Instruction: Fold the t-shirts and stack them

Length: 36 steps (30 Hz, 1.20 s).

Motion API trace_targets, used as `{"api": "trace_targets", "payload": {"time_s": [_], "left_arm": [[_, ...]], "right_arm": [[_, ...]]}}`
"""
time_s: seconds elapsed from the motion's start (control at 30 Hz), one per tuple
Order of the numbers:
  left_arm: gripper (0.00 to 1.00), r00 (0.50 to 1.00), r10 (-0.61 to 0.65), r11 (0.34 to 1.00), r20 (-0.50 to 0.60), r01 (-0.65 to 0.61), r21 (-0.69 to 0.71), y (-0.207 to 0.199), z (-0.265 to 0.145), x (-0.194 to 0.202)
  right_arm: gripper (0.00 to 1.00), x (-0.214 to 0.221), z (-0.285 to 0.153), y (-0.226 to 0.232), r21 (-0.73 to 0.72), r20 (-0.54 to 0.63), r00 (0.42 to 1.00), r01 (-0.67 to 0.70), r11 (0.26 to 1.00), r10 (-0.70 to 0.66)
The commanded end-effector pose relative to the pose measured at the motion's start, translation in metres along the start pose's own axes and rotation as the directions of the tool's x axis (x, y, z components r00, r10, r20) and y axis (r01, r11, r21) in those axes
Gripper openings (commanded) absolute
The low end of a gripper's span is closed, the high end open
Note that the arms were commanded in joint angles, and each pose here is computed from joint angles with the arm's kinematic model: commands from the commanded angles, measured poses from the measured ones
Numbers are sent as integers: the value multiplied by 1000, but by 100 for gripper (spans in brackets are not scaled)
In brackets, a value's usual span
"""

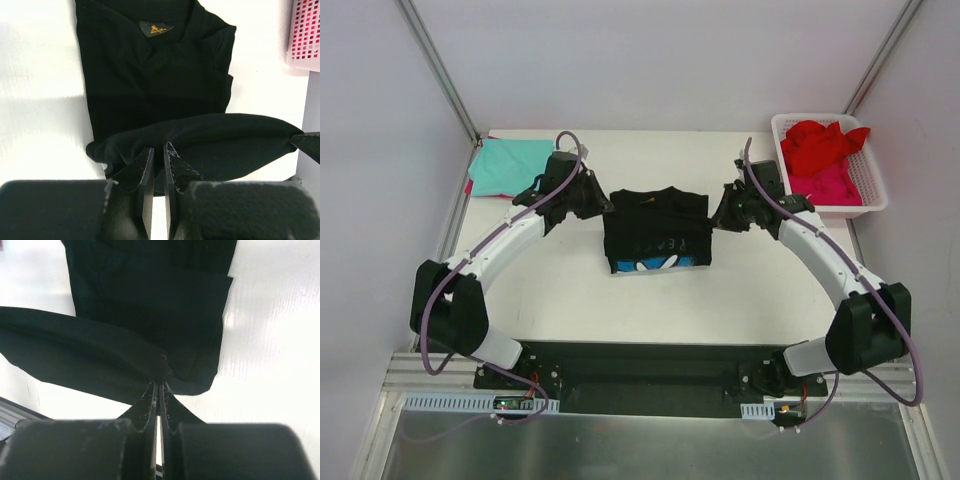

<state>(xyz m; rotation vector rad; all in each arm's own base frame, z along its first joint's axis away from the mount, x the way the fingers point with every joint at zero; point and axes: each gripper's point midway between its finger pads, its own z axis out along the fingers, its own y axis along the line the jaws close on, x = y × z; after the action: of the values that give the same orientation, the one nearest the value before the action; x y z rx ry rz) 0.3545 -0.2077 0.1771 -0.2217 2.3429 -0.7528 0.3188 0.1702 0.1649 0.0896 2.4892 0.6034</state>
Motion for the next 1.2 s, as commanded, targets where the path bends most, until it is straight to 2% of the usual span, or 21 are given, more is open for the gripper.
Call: {"api": "trace_targets", "payload": {"time_s": [0.0, 0.5, 0.73, 0.9, 1.17], "left_arm": [[0, 999, 32, 999, 32, -33, 31, -5, 13, -25], [0, 1000, -15, 999, 6, 15, 52, 4, 62, -51], [0, 999, -32, 997, 24, 30, 77, 0, 83, -81], [0, 999, -42, 995, 29, 39, 90, 1, 101, -99], [0, 999, -48, 991, -15, 50, 125, 2, 137, -103]], "right_arm": [[1, -32, 5, 3, -11, 52, 999, 14, 1000, -14], [1, -63, 45, 5, -28, 25, 999, -23, 999, 24], [1, -86, 69, 6, -43, 16, 999, -30, 999, 31], [1, -99, 89, -1, -50, 2, 999, -49, 998, 49], [1, -112, 107, -22, -21, 5, 998, -61, 998, 61]]}}
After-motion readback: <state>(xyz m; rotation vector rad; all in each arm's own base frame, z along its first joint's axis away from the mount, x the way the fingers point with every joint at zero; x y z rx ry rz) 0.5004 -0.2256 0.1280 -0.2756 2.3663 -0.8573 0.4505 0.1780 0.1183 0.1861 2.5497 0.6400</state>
